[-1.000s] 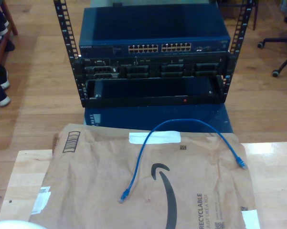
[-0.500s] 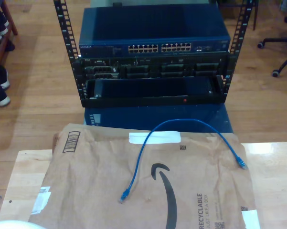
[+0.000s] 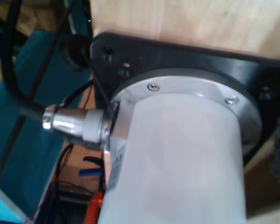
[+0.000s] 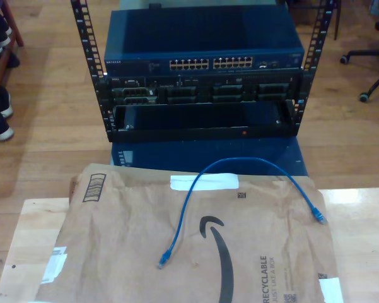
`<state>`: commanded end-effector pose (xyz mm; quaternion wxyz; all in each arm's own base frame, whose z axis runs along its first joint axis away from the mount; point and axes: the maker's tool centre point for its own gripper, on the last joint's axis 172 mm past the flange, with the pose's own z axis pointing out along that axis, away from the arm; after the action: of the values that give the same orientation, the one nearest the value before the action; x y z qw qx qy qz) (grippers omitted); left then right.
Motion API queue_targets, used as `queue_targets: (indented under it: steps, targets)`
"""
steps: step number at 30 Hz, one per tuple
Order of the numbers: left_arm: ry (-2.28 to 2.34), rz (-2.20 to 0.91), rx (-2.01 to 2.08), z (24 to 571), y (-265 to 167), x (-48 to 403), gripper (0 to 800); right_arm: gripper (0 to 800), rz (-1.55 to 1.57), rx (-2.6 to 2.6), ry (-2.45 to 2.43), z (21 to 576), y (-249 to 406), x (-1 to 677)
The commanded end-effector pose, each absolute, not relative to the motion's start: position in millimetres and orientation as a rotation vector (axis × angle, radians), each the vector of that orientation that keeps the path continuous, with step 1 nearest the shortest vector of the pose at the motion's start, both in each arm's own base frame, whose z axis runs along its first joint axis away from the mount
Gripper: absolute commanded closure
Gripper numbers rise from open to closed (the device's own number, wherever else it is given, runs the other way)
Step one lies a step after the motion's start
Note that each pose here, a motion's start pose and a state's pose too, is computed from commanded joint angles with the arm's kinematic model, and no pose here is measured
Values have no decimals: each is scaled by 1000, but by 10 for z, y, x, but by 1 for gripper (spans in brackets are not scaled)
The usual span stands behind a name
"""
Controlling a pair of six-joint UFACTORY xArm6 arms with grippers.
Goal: Grab the cable and plug it in
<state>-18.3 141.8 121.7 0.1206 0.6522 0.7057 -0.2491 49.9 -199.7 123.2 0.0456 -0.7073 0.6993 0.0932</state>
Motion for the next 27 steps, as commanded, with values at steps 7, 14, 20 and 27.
queue_targets:
  steps: [7,14,20,27]
  targets:
    - [2205,-719,1991,1479,1746,264,2,6,192,-2132,2261,1524,-2213,959]
    - [2210,-754,2048,1873,1497,1021,2,6,169,-2076,2374,1770,-2127,1875]
    - [2190,-739,2048,1992,1059,1660,2,7,180,-2176,2323,1867,-1522,2385]
    - [2206,-750,2158,2016,502,2024,2,4,162,-2279,2265,1979,-621,2766]
